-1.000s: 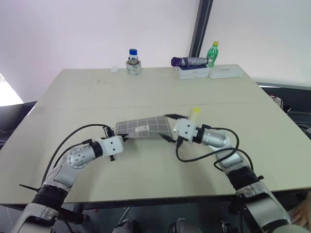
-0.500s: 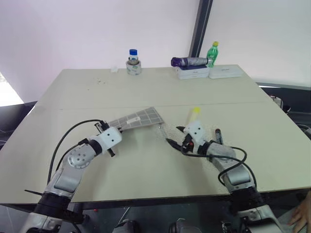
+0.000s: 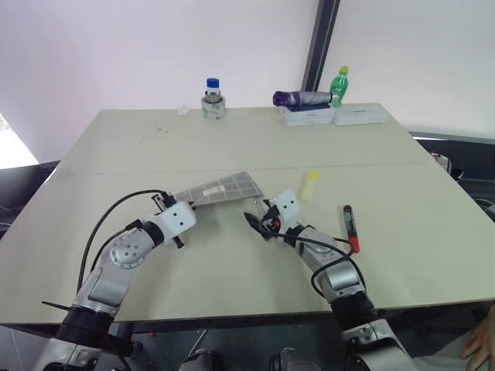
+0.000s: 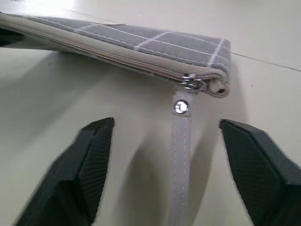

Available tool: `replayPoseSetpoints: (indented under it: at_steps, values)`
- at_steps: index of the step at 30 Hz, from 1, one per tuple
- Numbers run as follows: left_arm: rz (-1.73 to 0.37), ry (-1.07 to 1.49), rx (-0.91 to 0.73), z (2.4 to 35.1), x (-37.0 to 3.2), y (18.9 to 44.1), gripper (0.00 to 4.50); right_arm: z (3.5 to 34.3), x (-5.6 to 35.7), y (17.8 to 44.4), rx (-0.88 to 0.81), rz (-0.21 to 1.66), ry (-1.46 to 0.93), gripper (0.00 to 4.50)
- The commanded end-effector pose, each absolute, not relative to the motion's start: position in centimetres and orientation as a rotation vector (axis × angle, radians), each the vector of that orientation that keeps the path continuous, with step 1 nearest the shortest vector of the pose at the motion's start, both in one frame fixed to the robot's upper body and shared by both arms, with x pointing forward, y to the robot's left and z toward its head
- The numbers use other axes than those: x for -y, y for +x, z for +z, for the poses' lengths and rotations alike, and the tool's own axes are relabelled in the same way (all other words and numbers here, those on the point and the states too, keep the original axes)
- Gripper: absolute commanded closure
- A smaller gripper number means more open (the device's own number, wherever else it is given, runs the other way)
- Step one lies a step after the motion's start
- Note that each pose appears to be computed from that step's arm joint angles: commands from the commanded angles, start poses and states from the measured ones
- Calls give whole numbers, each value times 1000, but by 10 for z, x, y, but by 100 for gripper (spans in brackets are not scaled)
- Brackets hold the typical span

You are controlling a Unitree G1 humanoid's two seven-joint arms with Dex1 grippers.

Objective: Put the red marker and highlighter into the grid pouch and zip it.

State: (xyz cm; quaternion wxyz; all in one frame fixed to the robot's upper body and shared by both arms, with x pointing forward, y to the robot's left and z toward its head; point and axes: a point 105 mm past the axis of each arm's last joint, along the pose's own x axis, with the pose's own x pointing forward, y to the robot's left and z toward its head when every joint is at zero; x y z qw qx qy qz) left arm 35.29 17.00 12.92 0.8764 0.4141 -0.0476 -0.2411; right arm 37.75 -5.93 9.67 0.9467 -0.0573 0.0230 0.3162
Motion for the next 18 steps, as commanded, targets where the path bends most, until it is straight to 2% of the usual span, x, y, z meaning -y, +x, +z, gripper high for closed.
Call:
replayPoseSetpoints:
  at_steps: [1,4,5,9,13,18]
  values:
    - [-482,873,164,146,-164,354,450,100,57,380,-30,656,-134,265]
    - [-487,882,167,146,-162,354,450,102,52,378,-12,678,-166,425]
    - [-489,892,167,146,-161,354,450,106,49,376,4,692,-178,445]
    - [-492,893,163,144,-161,353,450,114,36,367,54,762,-309,445]
    - [-521,888,164,139,-147,353,450,123,17,362,86,798,-325,445]
    - [-547,884,157,133,-136,351,450,119,4,357,101,838,-406,445]
